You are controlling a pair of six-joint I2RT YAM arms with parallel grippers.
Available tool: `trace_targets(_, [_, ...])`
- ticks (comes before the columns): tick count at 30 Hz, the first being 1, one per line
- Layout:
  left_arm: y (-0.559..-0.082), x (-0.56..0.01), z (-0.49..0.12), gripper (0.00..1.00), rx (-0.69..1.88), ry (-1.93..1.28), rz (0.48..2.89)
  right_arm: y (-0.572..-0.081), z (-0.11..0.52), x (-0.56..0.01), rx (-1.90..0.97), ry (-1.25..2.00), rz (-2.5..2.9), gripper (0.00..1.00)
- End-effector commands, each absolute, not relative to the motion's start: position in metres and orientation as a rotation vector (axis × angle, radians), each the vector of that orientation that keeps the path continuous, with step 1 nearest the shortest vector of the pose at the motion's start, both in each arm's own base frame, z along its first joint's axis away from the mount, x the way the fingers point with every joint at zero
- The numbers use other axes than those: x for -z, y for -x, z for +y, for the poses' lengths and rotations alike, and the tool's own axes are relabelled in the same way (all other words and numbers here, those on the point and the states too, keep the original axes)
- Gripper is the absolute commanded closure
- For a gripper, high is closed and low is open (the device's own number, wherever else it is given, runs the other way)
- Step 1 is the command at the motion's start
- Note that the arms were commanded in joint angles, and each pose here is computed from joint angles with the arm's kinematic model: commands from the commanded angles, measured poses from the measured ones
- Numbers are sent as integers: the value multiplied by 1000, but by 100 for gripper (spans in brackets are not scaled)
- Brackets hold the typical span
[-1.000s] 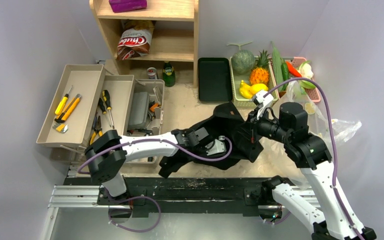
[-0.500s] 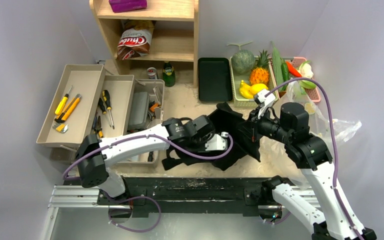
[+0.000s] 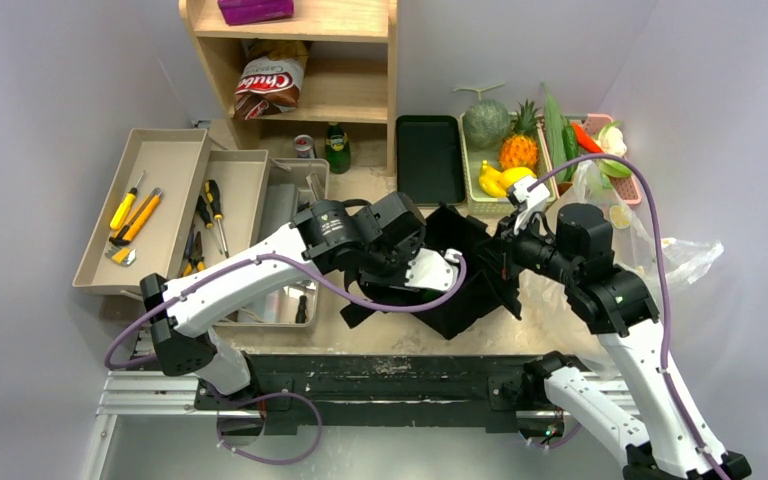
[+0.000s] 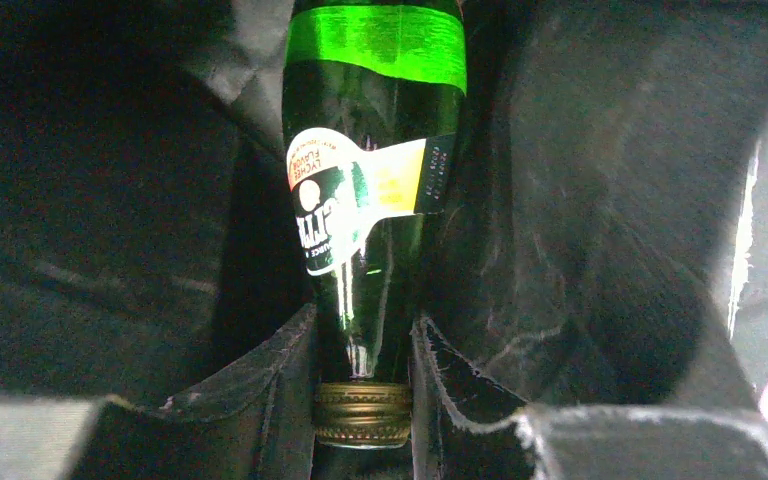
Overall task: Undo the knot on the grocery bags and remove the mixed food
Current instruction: Pick up the bottle from the takeout bag.
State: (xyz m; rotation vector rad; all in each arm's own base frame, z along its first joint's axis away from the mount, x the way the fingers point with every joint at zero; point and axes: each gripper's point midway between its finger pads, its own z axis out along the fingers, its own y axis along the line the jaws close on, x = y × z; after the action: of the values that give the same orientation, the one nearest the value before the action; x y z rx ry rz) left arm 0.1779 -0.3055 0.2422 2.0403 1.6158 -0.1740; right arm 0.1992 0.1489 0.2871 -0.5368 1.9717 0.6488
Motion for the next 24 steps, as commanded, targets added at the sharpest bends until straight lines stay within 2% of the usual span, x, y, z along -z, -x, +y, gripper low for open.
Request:
trace_targets(1, [-179, -304, -312, 100, 219, -1972, 1441, -206, 147, -291, -625, 516, 1944, 100])
trace_targets(14, [-193, -373, -281, 100, 92, -1897, 1270, -209, 137, -266, -550, 514, 2037, 100])
trace_targets(24, [-217, -447, -250, 100, -24, -1638, 1157, -210, 129, -246, -491, 523, 2098, 100])
